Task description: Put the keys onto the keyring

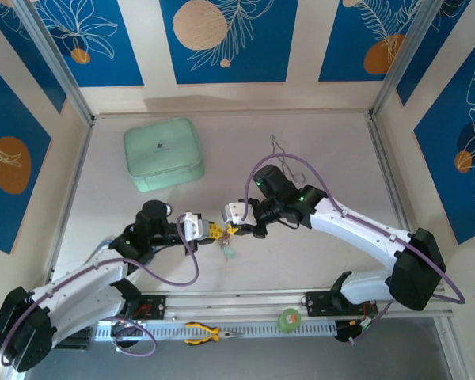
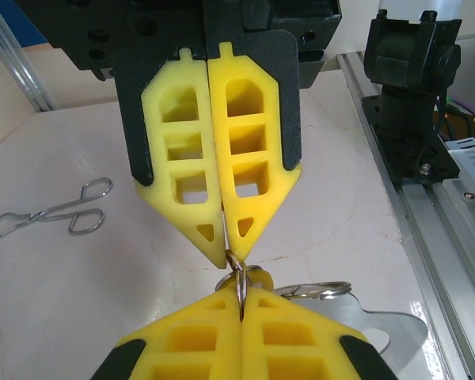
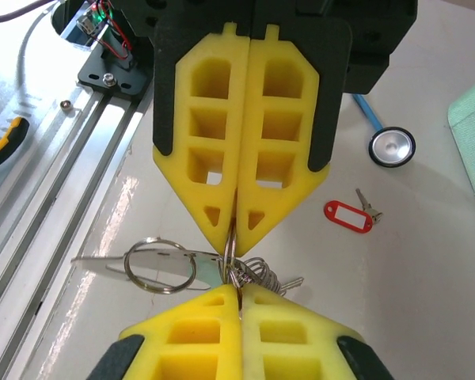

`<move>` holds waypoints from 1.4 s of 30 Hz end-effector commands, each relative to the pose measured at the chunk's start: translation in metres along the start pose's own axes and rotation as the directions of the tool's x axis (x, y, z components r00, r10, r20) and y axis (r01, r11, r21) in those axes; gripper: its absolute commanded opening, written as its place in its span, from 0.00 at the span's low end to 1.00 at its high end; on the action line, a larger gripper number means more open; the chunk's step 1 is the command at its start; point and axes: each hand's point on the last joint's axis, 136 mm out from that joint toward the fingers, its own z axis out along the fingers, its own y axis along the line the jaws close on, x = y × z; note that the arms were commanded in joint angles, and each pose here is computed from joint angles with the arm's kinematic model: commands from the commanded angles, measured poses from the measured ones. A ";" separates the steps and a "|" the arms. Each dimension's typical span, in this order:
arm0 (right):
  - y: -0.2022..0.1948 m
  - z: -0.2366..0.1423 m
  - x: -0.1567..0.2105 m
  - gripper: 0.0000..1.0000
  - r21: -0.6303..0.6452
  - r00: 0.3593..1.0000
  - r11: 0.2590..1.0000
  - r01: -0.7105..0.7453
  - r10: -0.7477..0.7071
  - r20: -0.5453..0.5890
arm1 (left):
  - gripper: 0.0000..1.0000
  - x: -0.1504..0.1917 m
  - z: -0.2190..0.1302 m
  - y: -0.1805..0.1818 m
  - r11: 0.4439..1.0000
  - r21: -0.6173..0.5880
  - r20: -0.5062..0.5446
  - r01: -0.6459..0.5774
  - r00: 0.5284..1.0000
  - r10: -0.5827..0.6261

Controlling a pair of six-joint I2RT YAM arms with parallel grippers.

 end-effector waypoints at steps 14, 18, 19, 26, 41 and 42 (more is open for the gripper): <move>0.002 0.011 0.025 0.00 0.035 0.976 0.976 -0.214 0.215 -0.031 | 0.00 -0.019 -0.003 0.005 0.999 -0.042 0.093 -0.011 0.996 0.015; -0.001 0.008 0.016 0.00 0.043 0.975 0.975 -0.220 0.220 0.013 | 0.00 -0.019 -0.003 0.007 0.999 -0.053 0.094 -0.013 0.995 0.018; -0.004 0.006 0.013 0.02 0.060 0.975 0.973 -0.223 0.221 0.034 | 0.00 -0.020 -0.003 0.007 0.999 -0.053 0.098 -0.009 0.995 0.015; -0.006 0.001 0.000 0.22 0.091 0.975 0.977 -0.195 0.183 0.129 | 0.00 -0.026 -0.004 0.010 0.994 -0.066 0.173 0.089 0.982 -0.076; -0.003 0.001 -0.016 0.03 0.053 0.963 0.982 -0.179 0.163 0.216 | 0.00 -0.025 -0.003 0.008 0.990 -0.061 0.184 0.123 0.977 -0.110; -0.003 -0.001 -0.017 0.01 0.052 0.961 0.983 -0.177 0.161 0.225 | 0.00 -0.025 -0.003 0.009 0.990 -0.062 0.182 0.124 0.977 -0.111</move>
